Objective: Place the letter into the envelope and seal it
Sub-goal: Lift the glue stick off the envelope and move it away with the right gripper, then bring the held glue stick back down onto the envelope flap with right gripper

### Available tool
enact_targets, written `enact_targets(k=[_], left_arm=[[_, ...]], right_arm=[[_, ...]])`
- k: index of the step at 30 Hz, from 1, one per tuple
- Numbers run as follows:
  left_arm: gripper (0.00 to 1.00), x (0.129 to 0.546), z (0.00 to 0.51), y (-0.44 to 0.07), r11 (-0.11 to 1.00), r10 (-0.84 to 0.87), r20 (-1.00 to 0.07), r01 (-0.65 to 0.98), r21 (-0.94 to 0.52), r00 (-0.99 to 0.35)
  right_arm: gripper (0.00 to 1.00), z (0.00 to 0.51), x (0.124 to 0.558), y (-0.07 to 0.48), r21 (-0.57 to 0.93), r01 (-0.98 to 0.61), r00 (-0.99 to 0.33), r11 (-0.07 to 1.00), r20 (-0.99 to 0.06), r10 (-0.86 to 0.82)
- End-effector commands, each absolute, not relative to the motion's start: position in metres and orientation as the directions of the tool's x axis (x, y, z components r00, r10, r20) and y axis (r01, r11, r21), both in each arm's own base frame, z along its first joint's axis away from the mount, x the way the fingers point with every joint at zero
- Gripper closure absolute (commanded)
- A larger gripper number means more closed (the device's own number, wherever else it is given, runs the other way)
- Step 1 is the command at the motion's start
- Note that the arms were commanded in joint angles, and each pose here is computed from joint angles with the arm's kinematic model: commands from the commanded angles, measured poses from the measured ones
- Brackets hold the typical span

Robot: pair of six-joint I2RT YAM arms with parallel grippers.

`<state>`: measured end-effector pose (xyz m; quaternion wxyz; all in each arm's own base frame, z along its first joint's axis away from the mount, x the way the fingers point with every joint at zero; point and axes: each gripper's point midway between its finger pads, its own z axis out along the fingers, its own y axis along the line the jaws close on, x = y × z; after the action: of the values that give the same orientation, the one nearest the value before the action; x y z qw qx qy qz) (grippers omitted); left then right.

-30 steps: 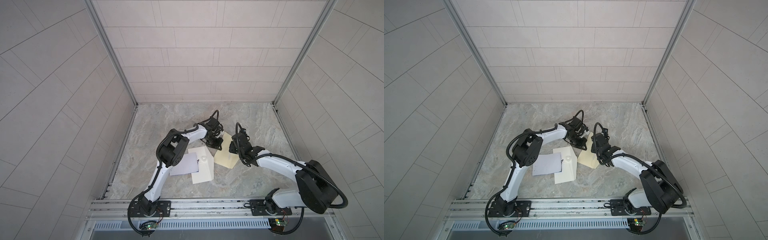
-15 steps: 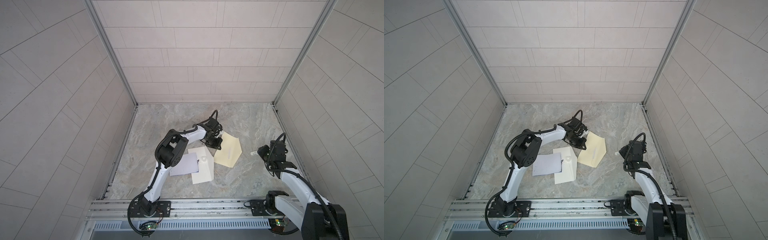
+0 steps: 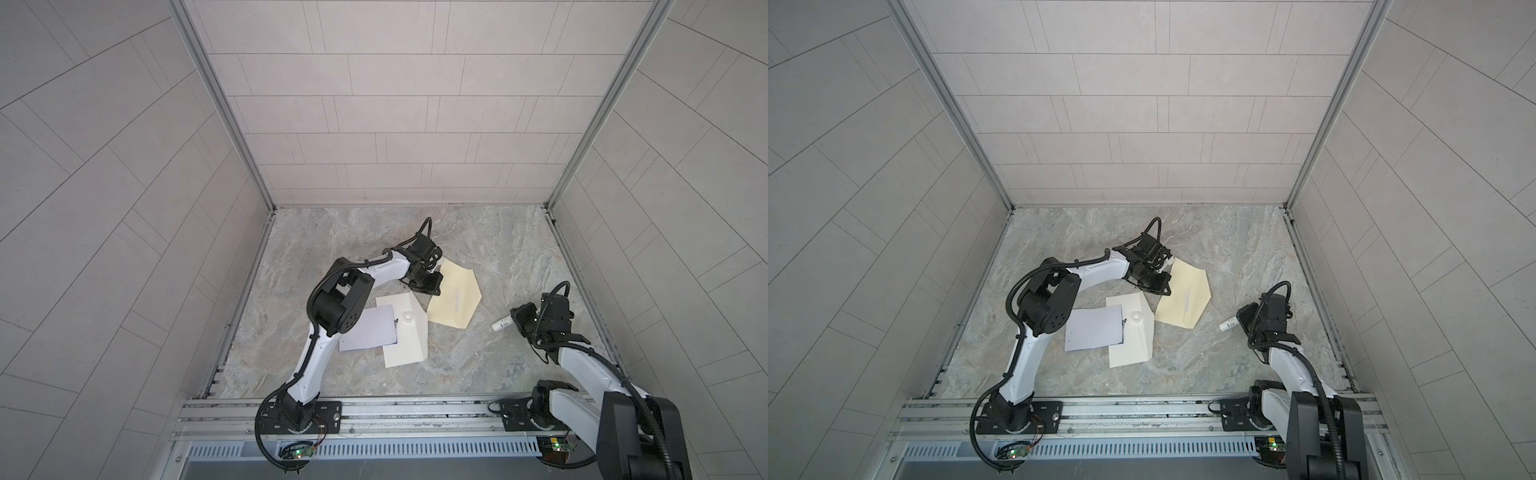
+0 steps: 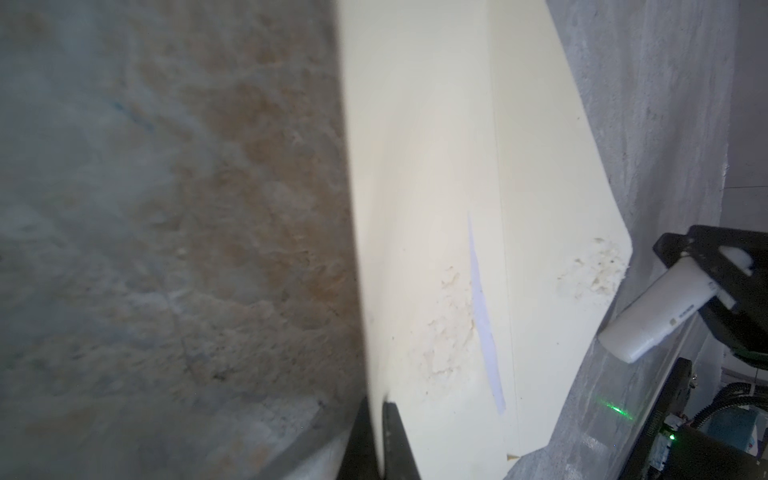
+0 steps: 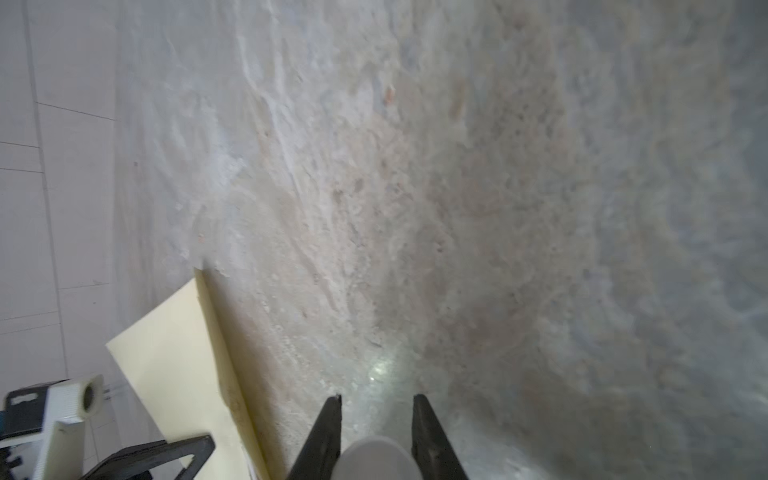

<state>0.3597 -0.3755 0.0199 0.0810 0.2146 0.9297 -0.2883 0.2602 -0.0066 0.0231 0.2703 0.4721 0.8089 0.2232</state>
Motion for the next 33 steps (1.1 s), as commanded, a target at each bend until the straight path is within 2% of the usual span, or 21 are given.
enact_targets(k=[1, 9, 15, 21, 28, 33], left_arm=[[1.00, 0.365, 0.014, -0.359, 0.792, 0.336, -0.273, 0.427, -0.436, -0.901], [1.00, 0.363, 0.015, -0.360, 0.792, 0.345, -0.276, 0.436, -0.428, -0.897], [1.00, 0.360, 0.017, -0.363, 0.784, 0.368, -0.282, 0.459, -0.417, -0.886], [1.00, 0.359, 0.017, -0.364, 0.782, 0.374, -0.282, 0.464, -0.417, -0.884], [1.00, 0.359, 0.016, -0.365, 0.782, 0.375, -0.276, 0.462, -0.419, -0.885], [1.00, 0.359, 0.014, -0.366, 0.780, 0.378, -0.267, 0.460, -0.423, -0.886]], right_arm=[[1.00, -0.008, 0.234, 0.000, 0.509, 0.728, -0.449, 0.460, -0.153, 0.880], [0.98, -0.005, 0.281, 0.036, 0.479, 0.673, -0.550, 0.564, -0.188, 0.814], [0.69, -0.005, 0.303, 0.063, 0.457, 0.626, -0.626, 0.632, -0.188, 0.757], [0.53, -0.003, 0.305, 0.067, 0.449, 0.598, -0.656, 0.664, -0.203, 0.727], [0.53, 0.010, 0.315, 0.079, 0.445, 0.504, -0.733, 0.740, -0.232, 0.639], [0.62, 0.028, 0.331, 0.104, 0.431, 0.391, -0.795, 0.813, -0.287, 0.534]])
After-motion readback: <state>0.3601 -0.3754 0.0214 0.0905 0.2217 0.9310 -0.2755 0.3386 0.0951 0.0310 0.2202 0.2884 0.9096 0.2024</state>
